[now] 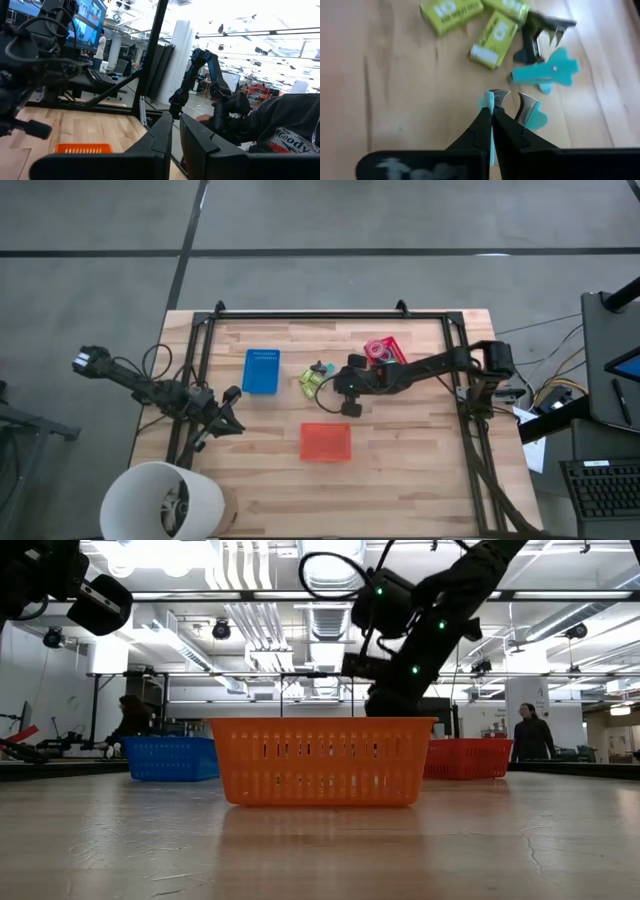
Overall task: Pick and place Stapler, Stapler remover, tape
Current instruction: Put the bottom blue stapler remover into the orange basket
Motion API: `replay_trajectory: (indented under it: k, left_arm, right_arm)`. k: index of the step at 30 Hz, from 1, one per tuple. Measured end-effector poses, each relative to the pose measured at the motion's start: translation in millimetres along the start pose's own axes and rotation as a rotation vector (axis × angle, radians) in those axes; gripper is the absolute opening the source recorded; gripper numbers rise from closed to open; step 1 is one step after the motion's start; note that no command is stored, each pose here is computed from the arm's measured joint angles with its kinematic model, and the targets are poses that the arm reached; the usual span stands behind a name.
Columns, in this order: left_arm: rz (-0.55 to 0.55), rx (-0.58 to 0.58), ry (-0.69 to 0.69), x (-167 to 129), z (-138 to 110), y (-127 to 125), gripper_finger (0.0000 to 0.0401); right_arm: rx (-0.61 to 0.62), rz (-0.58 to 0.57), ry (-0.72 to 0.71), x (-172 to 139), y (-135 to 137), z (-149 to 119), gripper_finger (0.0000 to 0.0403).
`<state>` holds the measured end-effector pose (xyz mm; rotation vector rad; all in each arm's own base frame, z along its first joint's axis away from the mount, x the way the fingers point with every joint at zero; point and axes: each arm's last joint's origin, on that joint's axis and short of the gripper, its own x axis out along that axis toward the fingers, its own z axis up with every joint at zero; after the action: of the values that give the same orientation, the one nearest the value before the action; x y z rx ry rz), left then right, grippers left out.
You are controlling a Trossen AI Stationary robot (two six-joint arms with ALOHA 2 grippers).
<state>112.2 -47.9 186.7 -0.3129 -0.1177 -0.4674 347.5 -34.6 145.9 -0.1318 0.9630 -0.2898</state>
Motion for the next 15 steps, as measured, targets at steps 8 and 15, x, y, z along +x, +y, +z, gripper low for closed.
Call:
replay_trajectory:
  k: [8,15]
  left_arm:
    - [0.000,0.000,0.000,0.0,0.0,0.0,0.0039]
    - [0.000,0.000,0.000,0.0,0.1,0.0,0.0039]
  right_arm:
    - [-0.002,0.044,-0.123,-31.9,15.2,26.5,0.0009]
    - [0.013,0.253,-0.229,-61.0,48.9,51.5,0.0008]
